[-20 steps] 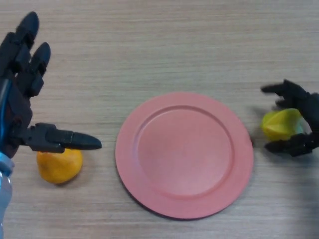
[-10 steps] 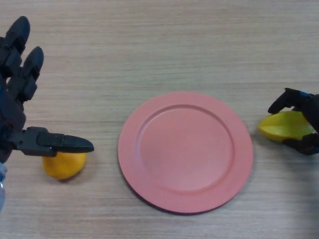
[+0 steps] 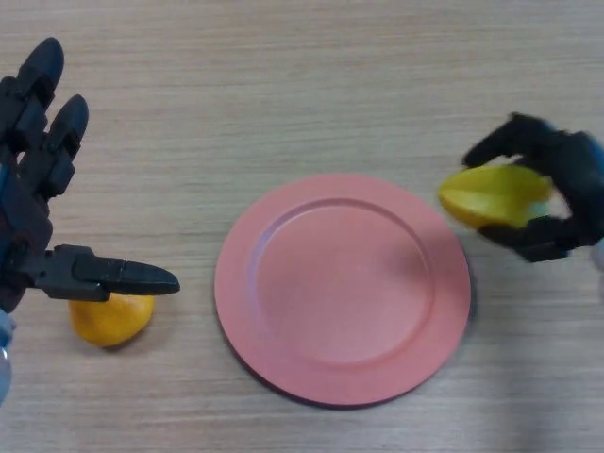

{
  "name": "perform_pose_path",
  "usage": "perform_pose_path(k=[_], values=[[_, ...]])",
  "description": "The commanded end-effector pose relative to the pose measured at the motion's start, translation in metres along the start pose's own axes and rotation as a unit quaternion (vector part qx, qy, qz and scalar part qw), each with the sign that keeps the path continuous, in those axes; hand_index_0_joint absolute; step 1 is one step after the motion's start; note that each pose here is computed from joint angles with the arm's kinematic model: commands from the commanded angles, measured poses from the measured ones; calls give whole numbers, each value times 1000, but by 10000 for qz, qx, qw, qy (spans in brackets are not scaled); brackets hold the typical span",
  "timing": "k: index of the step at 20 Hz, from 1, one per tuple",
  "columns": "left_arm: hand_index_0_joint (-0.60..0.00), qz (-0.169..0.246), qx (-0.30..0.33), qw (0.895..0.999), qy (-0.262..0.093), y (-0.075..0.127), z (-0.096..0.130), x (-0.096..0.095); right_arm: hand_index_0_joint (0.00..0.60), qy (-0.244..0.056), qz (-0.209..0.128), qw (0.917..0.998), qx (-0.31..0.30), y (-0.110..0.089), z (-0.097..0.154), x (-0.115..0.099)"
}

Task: Pick up the yellow starfruit and place it on the plate

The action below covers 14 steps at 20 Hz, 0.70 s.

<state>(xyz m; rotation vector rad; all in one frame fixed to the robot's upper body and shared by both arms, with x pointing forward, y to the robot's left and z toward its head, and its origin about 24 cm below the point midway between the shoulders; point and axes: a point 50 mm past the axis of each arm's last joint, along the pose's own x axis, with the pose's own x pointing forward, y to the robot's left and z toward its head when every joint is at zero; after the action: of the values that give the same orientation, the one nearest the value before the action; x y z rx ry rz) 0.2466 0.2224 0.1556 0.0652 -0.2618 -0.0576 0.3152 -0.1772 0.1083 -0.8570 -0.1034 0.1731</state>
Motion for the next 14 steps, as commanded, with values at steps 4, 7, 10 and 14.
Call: perform_pose_path(k=[4,7,10,14], values=[[0,143,133,9935,-1124,11,32,3,600,-602,-111,9870,1485,22,49,2],[0,219,186,9930,-1145,12,28,6,600,-371,-196,9758,2148,38,55,6],[0,171,227,9934,-1114,10,26,6,600,-326,-182,9728,2288,42,56,2],[0,178,200,9953,-933,12,19,7,199,-642,-298,9610,2672,29,65,-2]])
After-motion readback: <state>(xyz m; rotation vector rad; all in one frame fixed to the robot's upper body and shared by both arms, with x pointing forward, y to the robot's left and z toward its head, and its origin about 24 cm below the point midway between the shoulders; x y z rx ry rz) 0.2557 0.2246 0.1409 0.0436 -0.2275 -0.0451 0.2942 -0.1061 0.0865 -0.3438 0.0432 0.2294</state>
